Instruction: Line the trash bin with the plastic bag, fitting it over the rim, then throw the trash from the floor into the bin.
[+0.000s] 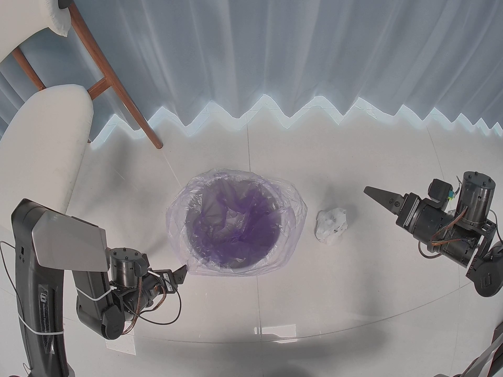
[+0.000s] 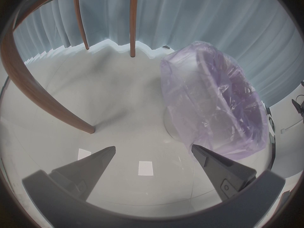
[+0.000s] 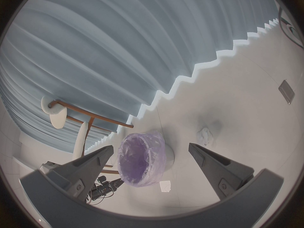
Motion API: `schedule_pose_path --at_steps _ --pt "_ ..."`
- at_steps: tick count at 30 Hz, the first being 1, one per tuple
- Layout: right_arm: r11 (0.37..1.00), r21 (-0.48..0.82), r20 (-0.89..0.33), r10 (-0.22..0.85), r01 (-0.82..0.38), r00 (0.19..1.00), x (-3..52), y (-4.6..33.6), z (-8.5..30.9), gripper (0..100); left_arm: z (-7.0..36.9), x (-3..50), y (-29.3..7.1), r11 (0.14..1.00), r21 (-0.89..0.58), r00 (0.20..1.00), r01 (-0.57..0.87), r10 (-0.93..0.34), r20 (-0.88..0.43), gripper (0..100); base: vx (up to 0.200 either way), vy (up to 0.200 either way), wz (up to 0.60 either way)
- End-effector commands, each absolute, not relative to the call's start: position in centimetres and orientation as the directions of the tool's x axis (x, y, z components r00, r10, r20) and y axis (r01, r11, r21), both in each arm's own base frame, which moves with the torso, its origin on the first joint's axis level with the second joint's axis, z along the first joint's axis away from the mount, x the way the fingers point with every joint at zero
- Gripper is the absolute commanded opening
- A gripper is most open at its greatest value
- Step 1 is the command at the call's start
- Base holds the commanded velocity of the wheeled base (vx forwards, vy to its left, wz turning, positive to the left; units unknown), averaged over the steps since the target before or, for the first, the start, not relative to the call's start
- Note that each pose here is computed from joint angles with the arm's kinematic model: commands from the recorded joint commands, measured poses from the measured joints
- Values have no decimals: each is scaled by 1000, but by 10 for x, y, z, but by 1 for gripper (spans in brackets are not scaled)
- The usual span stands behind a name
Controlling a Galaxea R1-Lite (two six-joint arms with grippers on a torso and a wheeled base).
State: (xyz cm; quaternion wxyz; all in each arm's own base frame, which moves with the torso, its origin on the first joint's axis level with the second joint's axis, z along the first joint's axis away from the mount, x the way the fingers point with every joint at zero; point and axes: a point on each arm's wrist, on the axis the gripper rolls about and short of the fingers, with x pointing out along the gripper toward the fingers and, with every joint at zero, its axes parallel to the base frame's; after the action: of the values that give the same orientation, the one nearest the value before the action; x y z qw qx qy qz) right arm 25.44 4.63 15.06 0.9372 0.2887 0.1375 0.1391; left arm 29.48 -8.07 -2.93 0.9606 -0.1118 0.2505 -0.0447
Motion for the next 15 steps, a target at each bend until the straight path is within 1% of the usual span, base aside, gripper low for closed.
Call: schedule_pose_path --at_steps 1,2,4,8,11,12,15 --pt "800 579 -230 345 -157 910 254 48 139 100 -39 298 -81 973 -230 862 23 -136 -489 100 0 0 0" --pt "805 576 -269 352 -143 897 256 51 128 100 -39 298 -81 973 -230 862 23 -136 -489 100 0 0 0" --pt "812 570 -304 354 -129 885 264 54 116 100 -41 297 -82 973 -228 859 26 -138 -493 100 0 0 0" --pt "816 566 -345 367 -120 864 285 63 97 100 -37 297 -83 973 -231 864 31 -142 -484 100 0 0 0" --pt "816 565 -361 378 -122 853 298 71 88 100 -36 297 -83 972 -232 866 32 -143 -478 100 0 0 0" --pt "816 562 -368 392 -134 843 307 80 81 100 -31 298 -83 971 -237 874 36 -145 -464 100 0 0 0" --pt "817 555 -361 405 -156 840 319 94 78 100 -17 297 -86 965 -256 889 60 -168 -426 100 0 0 0"
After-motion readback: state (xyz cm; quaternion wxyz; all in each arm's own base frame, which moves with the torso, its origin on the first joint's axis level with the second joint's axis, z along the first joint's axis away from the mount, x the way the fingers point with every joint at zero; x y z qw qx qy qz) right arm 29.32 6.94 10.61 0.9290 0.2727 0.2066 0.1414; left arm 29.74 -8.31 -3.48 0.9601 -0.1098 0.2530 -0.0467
